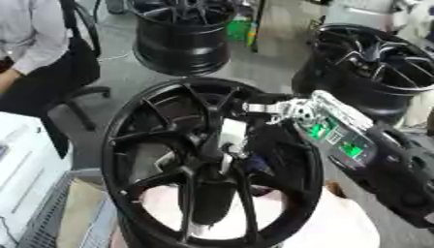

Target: Pull the pin out of the wheel hub.

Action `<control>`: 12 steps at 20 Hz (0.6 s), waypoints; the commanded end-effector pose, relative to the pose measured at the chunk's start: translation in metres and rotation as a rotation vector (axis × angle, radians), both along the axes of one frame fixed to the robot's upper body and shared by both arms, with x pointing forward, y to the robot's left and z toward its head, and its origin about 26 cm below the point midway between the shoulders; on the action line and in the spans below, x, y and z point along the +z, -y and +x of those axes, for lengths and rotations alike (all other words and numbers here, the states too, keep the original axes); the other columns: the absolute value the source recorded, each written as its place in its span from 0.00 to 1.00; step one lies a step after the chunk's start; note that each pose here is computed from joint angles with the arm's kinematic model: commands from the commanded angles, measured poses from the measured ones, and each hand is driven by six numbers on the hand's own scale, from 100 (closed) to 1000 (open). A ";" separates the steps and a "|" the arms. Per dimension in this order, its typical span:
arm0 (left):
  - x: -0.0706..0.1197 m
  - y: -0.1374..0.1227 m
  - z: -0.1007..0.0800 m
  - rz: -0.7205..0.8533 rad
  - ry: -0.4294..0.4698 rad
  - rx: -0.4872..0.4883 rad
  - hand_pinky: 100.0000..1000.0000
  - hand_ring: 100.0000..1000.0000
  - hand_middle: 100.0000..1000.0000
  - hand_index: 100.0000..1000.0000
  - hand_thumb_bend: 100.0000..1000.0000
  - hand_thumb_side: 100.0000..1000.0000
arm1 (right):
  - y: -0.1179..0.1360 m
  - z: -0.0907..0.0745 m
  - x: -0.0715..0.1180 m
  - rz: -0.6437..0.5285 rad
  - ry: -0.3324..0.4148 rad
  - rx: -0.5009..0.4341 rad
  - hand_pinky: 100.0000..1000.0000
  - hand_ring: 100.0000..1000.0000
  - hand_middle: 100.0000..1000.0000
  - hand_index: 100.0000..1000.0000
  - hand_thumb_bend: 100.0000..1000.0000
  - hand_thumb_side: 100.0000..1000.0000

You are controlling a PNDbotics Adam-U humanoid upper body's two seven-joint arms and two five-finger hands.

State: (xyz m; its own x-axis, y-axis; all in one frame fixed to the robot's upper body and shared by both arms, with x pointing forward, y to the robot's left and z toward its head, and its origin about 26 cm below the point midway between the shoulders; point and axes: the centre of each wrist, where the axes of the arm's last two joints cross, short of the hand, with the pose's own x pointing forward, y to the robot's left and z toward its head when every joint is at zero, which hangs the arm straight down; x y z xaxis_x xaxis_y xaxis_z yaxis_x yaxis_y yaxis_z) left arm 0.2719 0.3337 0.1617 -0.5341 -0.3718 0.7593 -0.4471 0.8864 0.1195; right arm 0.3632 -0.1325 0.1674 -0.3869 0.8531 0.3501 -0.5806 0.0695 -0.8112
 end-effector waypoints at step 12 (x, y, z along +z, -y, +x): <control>0.008 -0.002 -0.002 0.011 0.024 0.006 0.74 0.86 0.59 0.82 0.00 0.66 | 0.008 0.003 0.020 0.119 0.086 -0.119 0.69 0.62 0.32 0.49 0.00 0.00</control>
